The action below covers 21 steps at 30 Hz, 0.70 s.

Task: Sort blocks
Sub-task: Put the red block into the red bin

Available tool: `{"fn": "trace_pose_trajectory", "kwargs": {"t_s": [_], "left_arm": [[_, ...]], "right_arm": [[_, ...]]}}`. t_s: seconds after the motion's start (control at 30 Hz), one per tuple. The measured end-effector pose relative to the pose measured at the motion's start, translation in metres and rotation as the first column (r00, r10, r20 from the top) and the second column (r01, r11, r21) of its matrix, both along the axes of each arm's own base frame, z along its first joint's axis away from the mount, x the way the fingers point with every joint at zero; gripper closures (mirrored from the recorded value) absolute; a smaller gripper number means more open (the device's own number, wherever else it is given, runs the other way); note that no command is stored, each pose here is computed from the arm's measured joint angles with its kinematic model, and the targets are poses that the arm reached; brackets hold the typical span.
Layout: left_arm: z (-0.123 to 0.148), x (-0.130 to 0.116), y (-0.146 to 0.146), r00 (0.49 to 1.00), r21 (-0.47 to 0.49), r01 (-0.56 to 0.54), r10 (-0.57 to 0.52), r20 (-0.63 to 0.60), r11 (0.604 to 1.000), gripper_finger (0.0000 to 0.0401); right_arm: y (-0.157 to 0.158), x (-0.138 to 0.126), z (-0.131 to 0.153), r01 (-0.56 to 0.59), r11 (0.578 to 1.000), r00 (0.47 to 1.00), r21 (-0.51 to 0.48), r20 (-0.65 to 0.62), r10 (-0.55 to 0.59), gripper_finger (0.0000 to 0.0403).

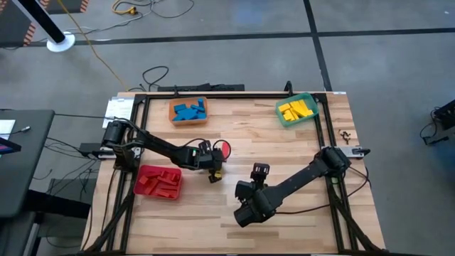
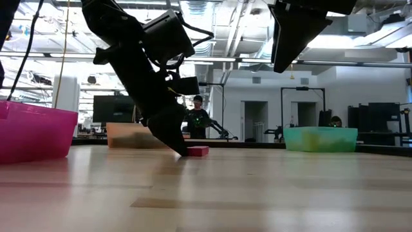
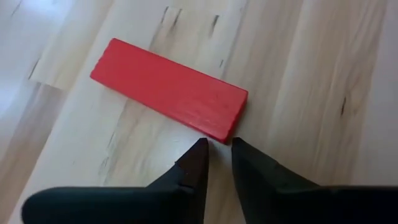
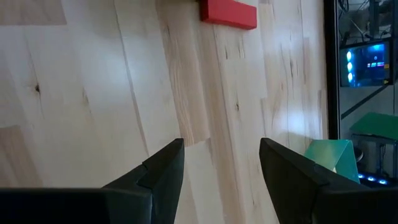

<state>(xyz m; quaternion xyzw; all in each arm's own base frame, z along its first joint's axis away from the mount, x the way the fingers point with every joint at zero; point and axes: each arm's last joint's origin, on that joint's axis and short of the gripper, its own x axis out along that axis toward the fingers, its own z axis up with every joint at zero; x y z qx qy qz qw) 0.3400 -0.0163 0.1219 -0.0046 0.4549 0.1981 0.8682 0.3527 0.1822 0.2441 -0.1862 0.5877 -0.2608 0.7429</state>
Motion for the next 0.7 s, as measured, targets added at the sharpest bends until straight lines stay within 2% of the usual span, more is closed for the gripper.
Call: {"fn": "trace_pose_trajectory", "kwargs": {"t_s": [0.13, 0.3, 0.47, 0.57, 0.7], "left_arm": [[-0.001, -0.001, -0.004, 0.999, -0.003, 0.048, -0.048, -0.025, 0.999, 0.0348], [-0.001, -0.001, -0.005, 1.0, 0.017, 0.022, -0.022, -0.018, 1.0, 0.0342], [0.001, 0.0, -0.006, 0.999, -0.012, 0.051, -0.051, 0.007, 0.999, 0.0299], [0.002, 0.004, -0.007, 0.994, -0.049, 0.105, -0.103, 0.04, 0.993, 0.0263], [0.005, 0.01, -0.007, 0.974, -0.154, 0.215, -0.199, 0.109, 0.964, 0.0227]], "right_arm": [[0.001, 0.0, 0.0, 0.0, 1.0, 1.0, 0.001, 0.001, 0.0, 0.018], [-0.002, 0.001, 0.0, 0.011, 1.0, 1.0, 0.005, 0.008, -0.011, 0.018], [-0.007, 0.007, -0.007, 0.015, 1.0, 0.999, 0.019, 0.028, -0.016, 0.018], [-0.011, 0.009, -0.016, 0.024, 0.999, 1.0, 0.022, 0.017, -0.024, 0.018], [-0.016, 0.009, -0.029, 0.041, 0.999, 0.999, 0.033, -0.008, -0.04, 0.018]]}}
